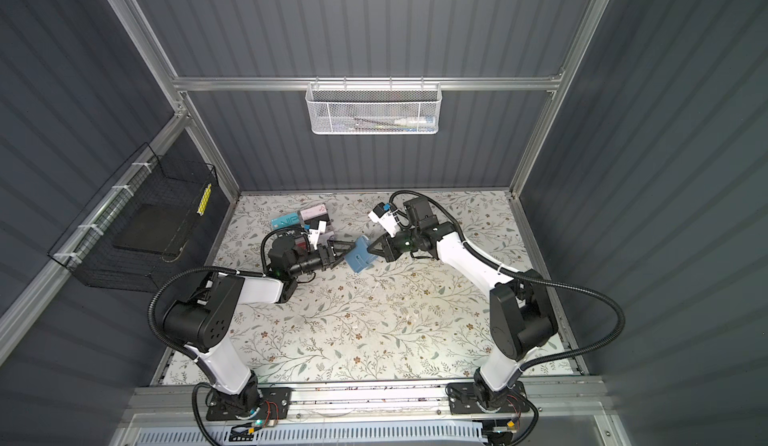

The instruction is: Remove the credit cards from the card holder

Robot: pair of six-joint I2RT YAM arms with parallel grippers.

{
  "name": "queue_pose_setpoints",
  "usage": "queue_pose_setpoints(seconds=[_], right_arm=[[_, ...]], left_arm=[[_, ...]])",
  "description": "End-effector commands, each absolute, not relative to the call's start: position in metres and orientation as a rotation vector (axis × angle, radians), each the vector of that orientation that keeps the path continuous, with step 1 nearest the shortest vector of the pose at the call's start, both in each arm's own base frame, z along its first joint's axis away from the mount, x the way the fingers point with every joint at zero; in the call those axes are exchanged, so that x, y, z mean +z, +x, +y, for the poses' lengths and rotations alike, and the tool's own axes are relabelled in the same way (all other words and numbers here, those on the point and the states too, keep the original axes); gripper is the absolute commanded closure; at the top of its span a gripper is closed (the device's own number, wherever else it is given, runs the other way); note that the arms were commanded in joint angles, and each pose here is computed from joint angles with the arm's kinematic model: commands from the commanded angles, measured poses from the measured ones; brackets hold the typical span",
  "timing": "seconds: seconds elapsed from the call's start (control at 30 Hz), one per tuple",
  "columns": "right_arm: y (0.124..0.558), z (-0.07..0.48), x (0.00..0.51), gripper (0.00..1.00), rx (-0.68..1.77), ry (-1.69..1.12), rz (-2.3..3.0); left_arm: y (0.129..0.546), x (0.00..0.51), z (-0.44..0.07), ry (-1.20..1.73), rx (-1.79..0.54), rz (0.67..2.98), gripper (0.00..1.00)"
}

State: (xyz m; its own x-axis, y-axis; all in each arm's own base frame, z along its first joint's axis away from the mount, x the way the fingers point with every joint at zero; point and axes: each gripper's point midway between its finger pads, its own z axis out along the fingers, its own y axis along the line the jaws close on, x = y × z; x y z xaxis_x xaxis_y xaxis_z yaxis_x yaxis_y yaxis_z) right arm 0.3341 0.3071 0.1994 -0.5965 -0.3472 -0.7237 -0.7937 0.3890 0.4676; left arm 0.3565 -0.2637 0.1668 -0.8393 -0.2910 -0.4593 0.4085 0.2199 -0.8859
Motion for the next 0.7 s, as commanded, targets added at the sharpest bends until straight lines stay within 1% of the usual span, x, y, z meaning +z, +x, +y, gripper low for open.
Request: queue_pose_setpoints(seconds=[0.0, 0.17, 0.37, 0.43, 0.53, 0.67], right_arm=[[0.330, 0.314, 0.213, 1.00, 1.209, -1.027, 2.085], [0.336, 0.316, 0.214, 1.00, 1.234, -1.036, 2.078], [0.349, 0.313, 0.205, 1.00, 1.248, -1.022, 2.129], [0.354, 0.312, 0.203, 1.00, 1.249, -1.016, 2.140], [0.360, 0.312, 0.201, 1.00, 1.258, -1.018, 2.147], [0.365, 0.314, 0.199, 1.00, 1.259, -1.030, 2.157]], left_arm=[[0.348, 0.187, -0.263, 0.205, -1.671, 1.881, 0.06], [0.344, 0.188, -0.265, 0.233, -1.677, 1.872, 0.10], [0.338, 0.189, -0.265, 0.247, -1.671, 1.863, 0.18], [0.335, 0.191, -0.264, 0.256, -1.665, 1.856, 0.24], [0.332, 0.194, -0.263, 0.264, -1.656, 1.848, 0.26], [0.329, 0.196, -0.262, 0.281, -1.642, 1.839, 0.34]])
